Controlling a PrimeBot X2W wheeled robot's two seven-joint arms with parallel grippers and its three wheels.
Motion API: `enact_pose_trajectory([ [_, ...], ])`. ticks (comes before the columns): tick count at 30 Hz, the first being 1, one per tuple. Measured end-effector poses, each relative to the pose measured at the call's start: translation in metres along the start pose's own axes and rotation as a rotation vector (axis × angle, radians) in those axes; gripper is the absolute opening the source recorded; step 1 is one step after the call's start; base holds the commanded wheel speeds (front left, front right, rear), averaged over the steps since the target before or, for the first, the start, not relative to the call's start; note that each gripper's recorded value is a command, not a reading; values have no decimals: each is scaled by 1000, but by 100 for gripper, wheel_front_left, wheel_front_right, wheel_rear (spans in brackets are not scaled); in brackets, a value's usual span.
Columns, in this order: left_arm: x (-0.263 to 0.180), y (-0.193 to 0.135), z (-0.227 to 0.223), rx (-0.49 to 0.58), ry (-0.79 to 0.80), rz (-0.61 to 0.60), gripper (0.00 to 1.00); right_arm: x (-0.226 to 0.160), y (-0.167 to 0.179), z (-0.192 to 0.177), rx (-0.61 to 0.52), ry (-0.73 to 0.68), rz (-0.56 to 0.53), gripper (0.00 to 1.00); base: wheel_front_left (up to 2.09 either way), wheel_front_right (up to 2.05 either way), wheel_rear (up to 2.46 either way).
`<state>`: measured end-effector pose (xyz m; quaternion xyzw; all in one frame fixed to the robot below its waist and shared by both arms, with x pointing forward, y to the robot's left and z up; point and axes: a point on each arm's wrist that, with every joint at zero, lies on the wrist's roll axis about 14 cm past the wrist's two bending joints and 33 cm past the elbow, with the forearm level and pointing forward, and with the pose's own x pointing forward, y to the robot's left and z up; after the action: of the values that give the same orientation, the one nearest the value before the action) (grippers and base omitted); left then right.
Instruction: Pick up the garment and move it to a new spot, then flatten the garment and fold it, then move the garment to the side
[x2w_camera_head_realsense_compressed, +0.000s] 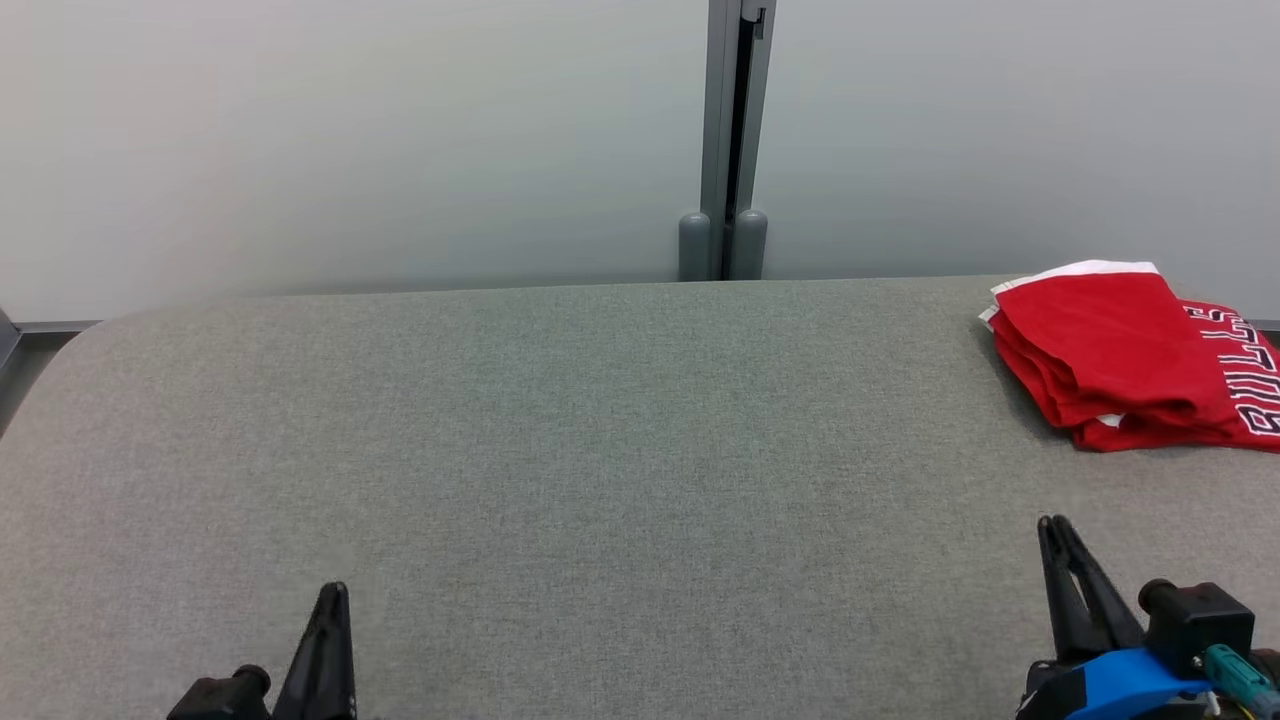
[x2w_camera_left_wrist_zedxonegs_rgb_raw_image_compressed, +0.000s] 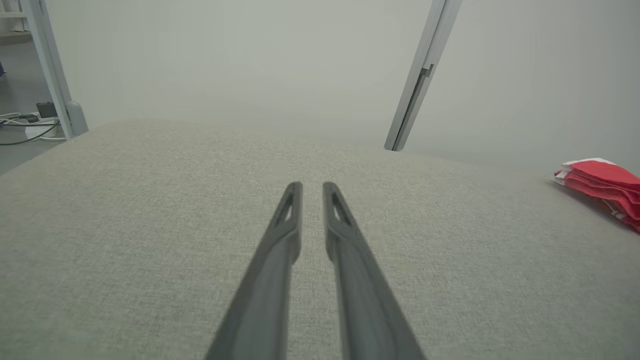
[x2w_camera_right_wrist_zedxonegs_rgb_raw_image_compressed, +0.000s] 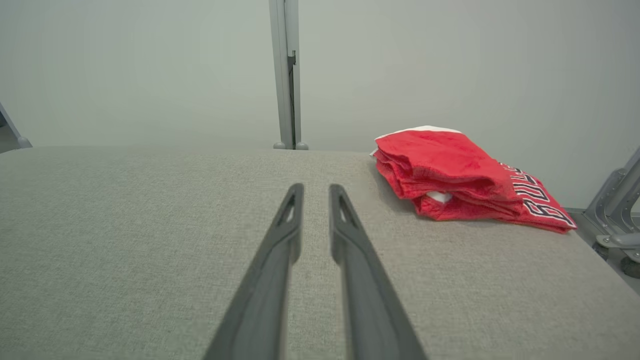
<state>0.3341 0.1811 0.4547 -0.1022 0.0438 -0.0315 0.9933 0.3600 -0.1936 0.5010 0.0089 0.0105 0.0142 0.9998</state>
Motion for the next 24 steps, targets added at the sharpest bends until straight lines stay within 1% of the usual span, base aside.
enact_pose_trajectory([
  [3,-5,1,-13,-24,39,14,0,-2,0,-11,19,38,-4,0,0,0,0],
  [6,-5,3,-14,-73,48,31,0,-3,-2,-16,80,56,-16,0,0,0,0],
  [15,-2,12,-11,-229,48,80,0,-2,-4,-17,262,56,-35,0,0,0,0],
  [24,4,13,-6,-373,40,101,0,0,-5,-16,428,50,-48,0,0,0,0],
])
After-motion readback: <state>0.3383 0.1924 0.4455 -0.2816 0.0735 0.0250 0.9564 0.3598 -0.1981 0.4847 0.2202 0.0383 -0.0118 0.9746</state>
